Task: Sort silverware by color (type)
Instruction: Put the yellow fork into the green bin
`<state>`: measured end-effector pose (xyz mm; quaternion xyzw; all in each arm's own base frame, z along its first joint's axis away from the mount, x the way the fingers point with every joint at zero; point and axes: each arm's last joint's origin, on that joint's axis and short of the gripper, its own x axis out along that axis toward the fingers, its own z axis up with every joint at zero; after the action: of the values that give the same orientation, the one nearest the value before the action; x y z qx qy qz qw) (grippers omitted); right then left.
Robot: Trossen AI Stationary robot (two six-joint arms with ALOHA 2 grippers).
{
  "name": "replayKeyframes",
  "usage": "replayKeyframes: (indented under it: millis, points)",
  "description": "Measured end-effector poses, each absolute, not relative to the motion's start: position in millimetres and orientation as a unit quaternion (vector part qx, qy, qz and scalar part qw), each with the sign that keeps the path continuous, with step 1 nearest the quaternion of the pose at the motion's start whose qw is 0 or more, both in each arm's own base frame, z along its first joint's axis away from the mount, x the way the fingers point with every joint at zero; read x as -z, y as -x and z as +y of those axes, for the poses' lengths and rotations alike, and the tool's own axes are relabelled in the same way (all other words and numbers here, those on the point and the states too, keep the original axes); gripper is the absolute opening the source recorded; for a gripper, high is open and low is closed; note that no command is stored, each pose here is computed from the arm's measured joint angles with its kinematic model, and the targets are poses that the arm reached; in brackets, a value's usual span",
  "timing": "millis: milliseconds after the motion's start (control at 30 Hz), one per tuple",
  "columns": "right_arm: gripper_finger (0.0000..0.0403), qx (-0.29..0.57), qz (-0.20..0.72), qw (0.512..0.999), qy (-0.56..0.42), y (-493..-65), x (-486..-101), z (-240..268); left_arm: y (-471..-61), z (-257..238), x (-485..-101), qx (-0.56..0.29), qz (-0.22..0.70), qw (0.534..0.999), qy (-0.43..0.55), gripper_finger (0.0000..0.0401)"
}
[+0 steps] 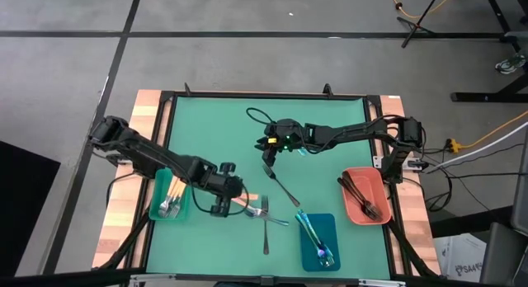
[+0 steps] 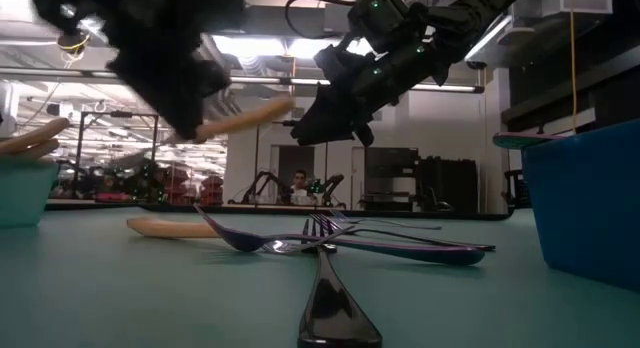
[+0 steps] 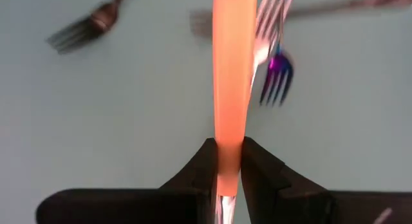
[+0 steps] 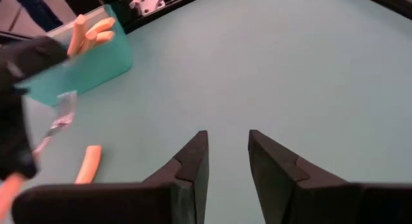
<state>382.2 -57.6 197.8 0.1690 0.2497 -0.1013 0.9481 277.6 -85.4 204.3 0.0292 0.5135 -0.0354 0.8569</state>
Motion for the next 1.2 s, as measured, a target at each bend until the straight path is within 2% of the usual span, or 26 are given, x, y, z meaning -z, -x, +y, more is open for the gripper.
replayKeyframes:
  millis: [267,633,867,1200]
  points:
    - [0.0099,0.107,0.249,0.948,-0.167,-382.1,-197.8,-57.9,-290.6,-88.7,-236.8,-0.016,0.479,0.877,0.044,0.0041]
    - [0.0099,0.107,0.25,0.948,-0.168,-382.1,-197.7,-57.9,-288.3,-88.0,-258.2,-0.109,0.482,0.865,0.091,0.0041]
    - [0.0099,0.107,0.25,0.948,-0.168,-382.0,-197.7,-57.9,-277.4,-93.0,-275.0,-0.145,0.516,0.839,0.095,0.0041]
    - [0.0099,0.107,0.25,0.948,-0.168,-382.1,-197.7,-57.8,-242.9,-107.9,-277.9,-0.27,0.556,0.779,0.108,0.0041]
